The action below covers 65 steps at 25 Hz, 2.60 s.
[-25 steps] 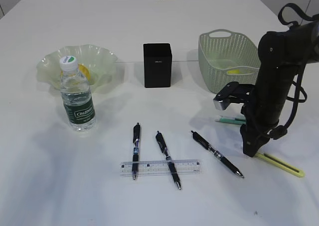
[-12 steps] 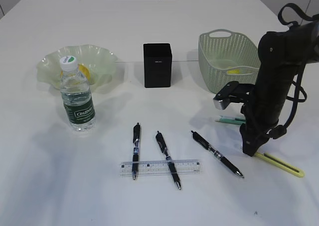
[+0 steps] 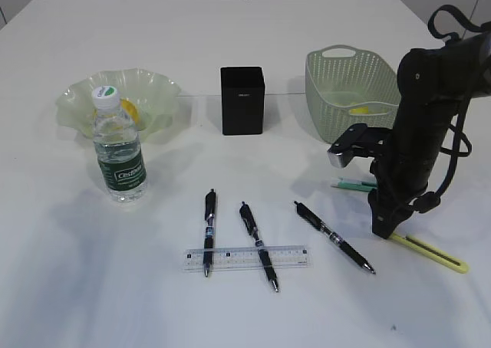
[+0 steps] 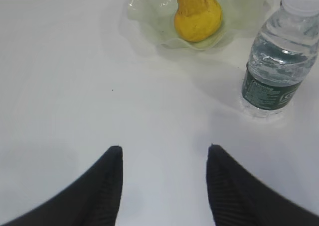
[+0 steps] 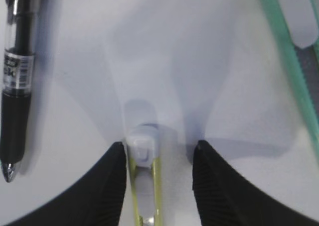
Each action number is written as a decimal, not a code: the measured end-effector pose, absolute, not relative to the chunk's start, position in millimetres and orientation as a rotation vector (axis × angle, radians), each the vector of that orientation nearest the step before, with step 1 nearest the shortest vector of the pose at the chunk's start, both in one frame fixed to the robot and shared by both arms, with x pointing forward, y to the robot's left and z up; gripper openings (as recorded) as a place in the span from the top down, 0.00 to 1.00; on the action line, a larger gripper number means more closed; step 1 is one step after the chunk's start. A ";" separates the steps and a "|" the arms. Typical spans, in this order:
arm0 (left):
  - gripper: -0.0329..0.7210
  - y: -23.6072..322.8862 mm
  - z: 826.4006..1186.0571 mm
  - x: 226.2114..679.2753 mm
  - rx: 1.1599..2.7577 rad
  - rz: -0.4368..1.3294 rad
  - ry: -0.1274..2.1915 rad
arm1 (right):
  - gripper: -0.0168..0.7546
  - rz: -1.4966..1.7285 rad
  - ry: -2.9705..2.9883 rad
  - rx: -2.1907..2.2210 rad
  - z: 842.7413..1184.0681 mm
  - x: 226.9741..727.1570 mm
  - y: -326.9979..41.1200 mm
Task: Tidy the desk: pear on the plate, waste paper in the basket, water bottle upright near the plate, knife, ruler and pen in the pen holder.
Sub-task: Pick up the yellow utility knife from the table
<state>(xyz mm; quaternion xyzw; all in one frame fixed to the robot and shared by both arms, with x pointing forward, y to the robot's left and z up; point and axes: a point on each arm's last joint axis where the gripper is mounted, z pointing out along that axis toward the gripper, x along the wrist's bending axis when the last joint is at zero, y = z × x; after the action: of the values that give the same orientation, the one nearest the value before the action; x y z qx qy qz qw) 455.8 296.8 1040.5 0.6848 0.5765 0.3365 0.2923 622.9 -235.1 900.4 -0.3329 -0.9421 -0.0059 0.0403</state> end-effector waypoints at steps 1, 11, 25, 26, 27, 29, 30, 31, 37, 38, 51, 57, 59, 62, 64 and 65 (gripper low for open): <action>0.45 296.8 1040.5 455.8 1.825 0.897 1.536 | 0.55 -0.017 -2.887 -1.019 900.4 622.9 -235.2; 0.45 296.8 1040.5 455.8 1.825 0.897 1.536 | 0.55 0.033 -2.851 -1.027 900.7 619.3 -237.0; 0.45 296.8 1042.3 457.1 1.808 0.914 1.521 | 0.55 0.027 -2.859 -1.036 900.6 620.3 -236.9; 0.45 296.7 1042.4 457.2 1.806 0.916 1.520 | 0.55 0.024 -2.862 -1.037 900.6 620.6 -236.9; 0.45 296.7 1042.6 457.3 1.804 0.917 1.519 | 0.55 0.024 -2.862 -1.037 900.6 620.6 -236.9; 0.45 296.7 1042.9 457.5 1.802 0.920 1.516 | 0.55 0.023 -2.863 -1.039 900.5 620.8 -236.8; 0.45 296.7 1043.0 457.6 1.801 0.921 1.515 | 0.55 0.024 -2.860 -1.040 900.6 620.6 -236.9; 0.45 296.7 1043.0 457.6 1.801 0.921 1.515 | 0.55 0.030 -2.854 -1.038 900.6 619.9 -237.0; 0.45 296.7 1043.8 458.1 1.793 0.929 1.509 | 0.55 0.080 -2.791 -1.014 901.6 613.3 -237.9; 0.45 296.7 1043.9 458.3 1.791 0.930 1.507 | 0.55 0.080 -2.791 -1.014 901.6 613.3 -237.9; 0.45 296.7 1044.4 458.6 1.787 0.935 1.503 | 0.55 0.024 -2.816 -1.049 901.0 617.3 -235.5; 0.45 296.7 1044.5 458.7 1.786 0.936 1.502 | 0.54 0.013 -2.829 -1.054 900.8 618.8 -235.4; 0.45 296.7 1044.5 458.7 1.786 0.936 1.502 | 0.54 -0.002 -2.845 -1.064 900.6 620.7 -235.1; 0.45 296.6 1044.5 458.7 1.785 0.936 1.503 | 0.54 -0.023 -2.862 -1.084 900.4 623.1 -234.6; 0.45 296.6 1044.7 458.7 1.783 0.936 1.502 | 0.54 -0.039 -2.874 -1.095 900.4 624.7 -234.3; 0.45 296.6 1044.8 458.9 1.781 0.937 1.501 | 0.54 -0.041 -2.876 -1.100 899.8 625.1 -234.2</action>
<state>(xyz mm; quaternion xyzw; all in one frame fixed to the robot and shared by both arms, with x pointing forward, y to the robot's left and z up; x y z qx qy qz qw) 458.9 296.6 1044.8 0.6743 0.5683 0.3550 0.3104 625.1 -234.2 899.8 -0.3569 -0.9335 -0.0133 0.0313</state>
